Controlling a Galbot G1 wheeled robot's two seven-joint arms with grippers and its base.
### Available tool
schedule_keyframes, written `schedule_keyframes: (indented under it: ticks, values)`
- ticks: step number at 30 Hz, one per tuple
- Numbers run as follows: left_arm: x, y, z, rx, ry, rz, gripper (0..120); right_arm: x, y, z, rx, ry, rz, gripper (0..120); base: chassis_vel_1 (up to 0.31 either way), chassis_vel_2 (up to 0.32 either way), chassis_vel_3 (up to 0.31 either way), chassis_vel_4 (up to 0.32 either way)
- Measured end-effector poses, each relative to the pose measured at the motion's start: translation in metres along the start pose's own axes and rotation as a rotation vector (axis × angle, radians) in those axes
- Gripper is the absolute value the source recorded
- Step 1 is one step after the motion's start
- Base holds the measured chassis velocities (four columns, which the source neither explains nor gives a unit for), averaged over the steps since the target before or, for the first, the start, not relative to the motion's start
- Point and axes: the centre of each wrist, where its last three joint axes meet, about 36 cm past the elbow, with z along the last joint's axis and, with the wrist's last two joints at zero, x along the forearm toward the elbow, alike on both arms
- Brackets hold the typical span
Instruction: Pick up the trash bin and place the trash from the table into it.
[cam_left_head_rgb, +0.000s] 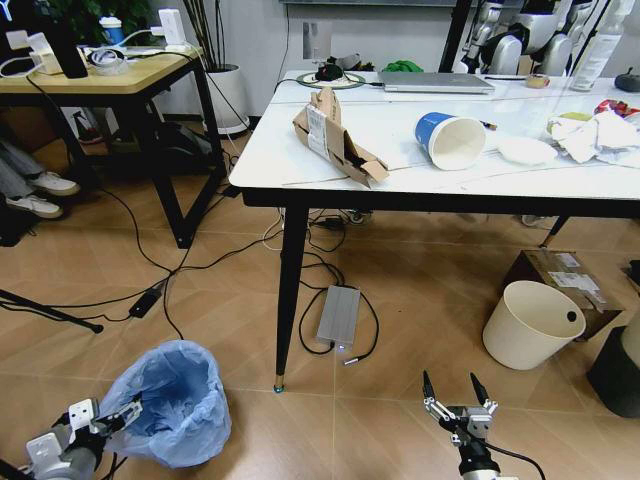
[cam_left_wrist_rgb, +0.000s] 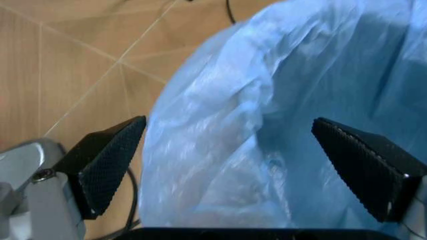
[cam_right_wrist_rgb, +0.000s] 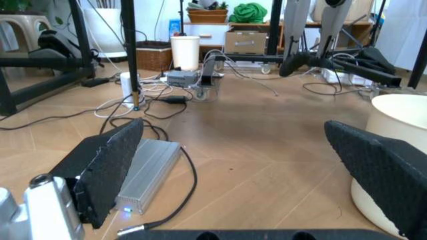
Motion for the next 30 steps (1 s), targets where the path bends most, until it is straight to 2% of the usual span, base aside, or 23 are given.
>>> schedule_keyframes:
  ticks: [6,10,15,16,20,21,25,27,29,30]
  values:
    - [-0.004,-0.002,0.001,0.001,0.016,-0.011,97,0.001,0.001,-0.002,0.0,-0.001,-0.002,100,0.0,0.0,0.0,0.0]
    - [-0.009,-0.003,0.003,0.001,0.025,-0.015,90,0.003,0.0,-0.002,0.001,0.001,-0.002,100,0.0,0.0,0.0,0.0]
    - [-0.019,-0.006,0.007,0.005,0.044,-0.015,69,0.006,-0.001,-0.004,0.005,0.003,0.001,100,0.0,0.0,0.0,0.0]
    - [-0.019,-0.006,0.007,0.005,0.044,-0.015,69,0.006,-0.001,-0.004,0.005,0.003,0.001,100,0.0,0.0,0.0,0.0]
    - [-0.02,-0.008,0.009,0.012,0.052,-0.008,51,0.005,-0.003,-0.005,0.009,0.004,0.006,100,0.0,0.0,0.0,0.0]
    - [-0.02,-0.008,0.009,0.012,0.052,-0.008,51,0.005,-0.003,-0.005,0.009,0.004,0.006,100,0.0,0.0,0.0,0.0]
    - [-0.021,-0.007,0.011,0.015,0.055,-0.009,38,0.004,-0.004,-0.006,0.009,0.003,0.006,100,0.0,0.0,0.0,0.0]
    - [-0.022,-0.007,0.011,0.016,0.056,-0.009,26,0.003,-0.003,-0.006,0.009,0.003,0.004,100,0.0,0.0,0.0,0.0]
    - [-0.022,-0.007,0.011,0.017,0.056,-0.008,25,0.003,-0.003,-0.006,0.009,0.003,0.003,100,0.0,0.0,0.0,0.0]
    - [-0.022,-0.006,0.011,0.021,0.058,-0.007,18,0.002,-0.002,-0.006,0.01,0.003,0.002,100,0.0,0.0,0.0,0.0]
